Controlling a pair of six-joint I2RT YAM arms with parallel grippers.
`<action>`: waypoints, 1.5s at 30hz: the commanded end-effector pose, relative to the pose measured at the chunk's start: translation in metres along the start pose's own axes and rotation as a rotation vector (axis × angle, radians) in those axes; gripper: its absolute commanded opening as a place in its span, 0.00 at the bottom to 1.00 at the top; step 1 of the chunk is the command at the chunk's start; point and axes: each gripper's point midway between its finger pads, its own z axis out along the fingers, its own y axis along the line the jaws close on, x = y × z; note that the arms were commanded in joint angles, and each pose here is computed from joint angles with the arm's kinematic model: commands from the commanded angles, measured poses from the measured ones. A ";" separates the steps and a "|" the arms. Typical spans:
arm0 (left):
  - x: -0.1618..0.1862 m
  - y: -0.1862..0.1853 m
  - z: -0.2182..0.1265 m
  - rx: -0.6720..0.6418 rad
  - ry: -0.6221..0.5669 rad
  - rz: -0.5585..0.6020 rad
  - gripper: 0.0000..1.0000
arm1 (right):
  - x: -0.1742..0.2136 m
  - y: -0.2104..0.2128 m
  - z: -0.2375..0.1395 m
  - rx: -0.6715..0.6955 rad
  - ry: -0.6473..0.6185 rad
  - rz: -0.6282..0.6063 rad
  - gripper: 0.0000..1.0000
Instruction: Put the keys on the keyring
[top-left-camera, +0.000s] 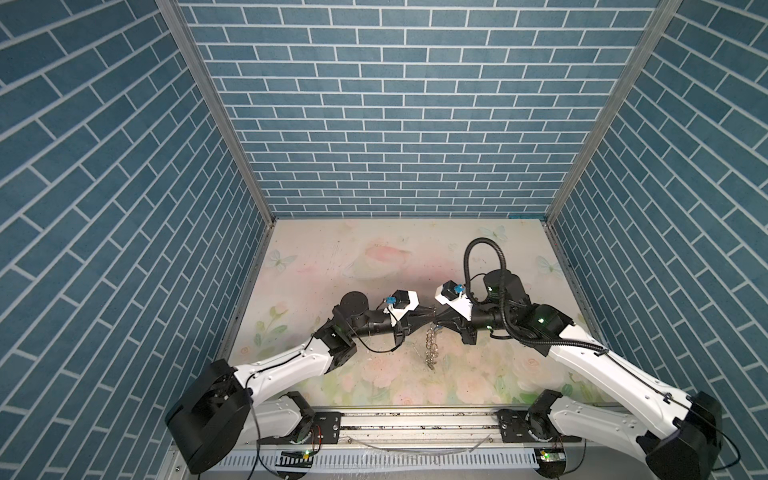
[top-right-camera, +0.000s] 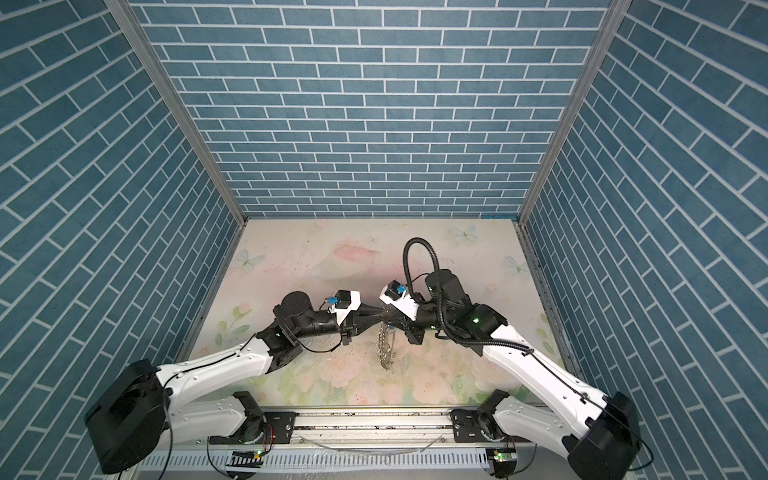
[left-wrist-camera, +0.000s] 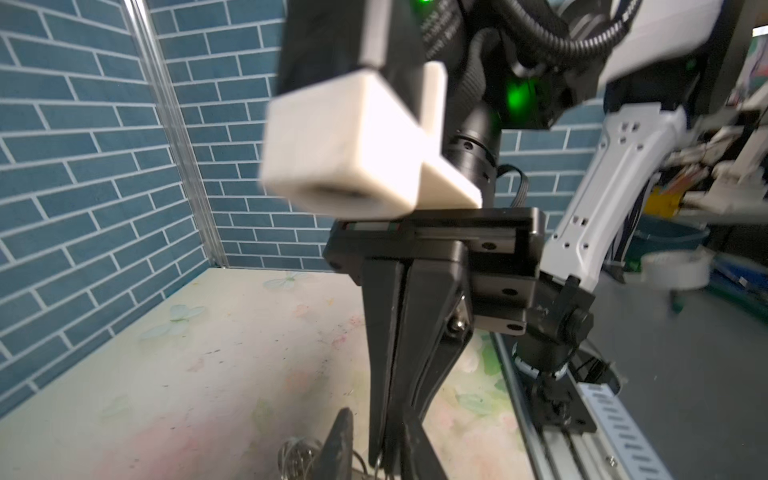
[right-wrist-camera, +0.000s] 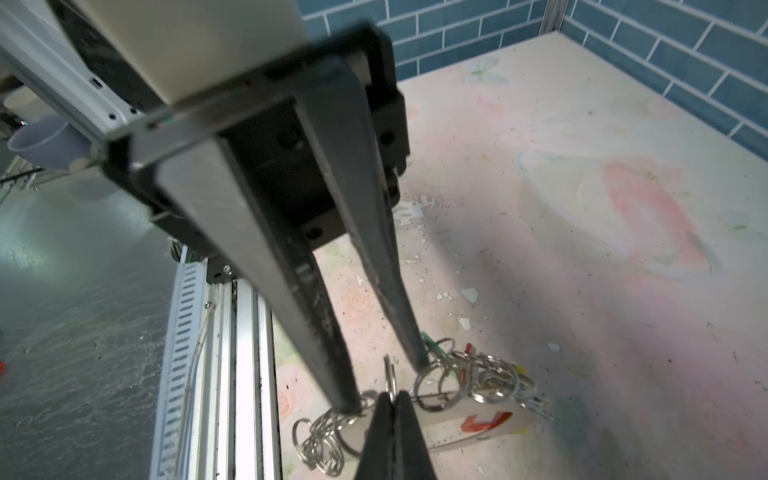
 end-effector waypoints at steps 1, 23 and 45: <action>0.045 -0.016 -0.003 0.091 0.201 -0.020 0.24 | -0.004 -0.005 -0.006 0.050 0.057 -0.064 0.00; 0.041 -0.012 -0.006 0.064 0.210 -0.008 0.30 | -0.007 0.024 -0.008 -0.089 -0.011 -0.136 0.00; 0.025 -0.002 0.000 0.008 0.071 -0.071 0.00 | -0.019 -0.006 -0.032 0.041 -0.230 -0.035 0.18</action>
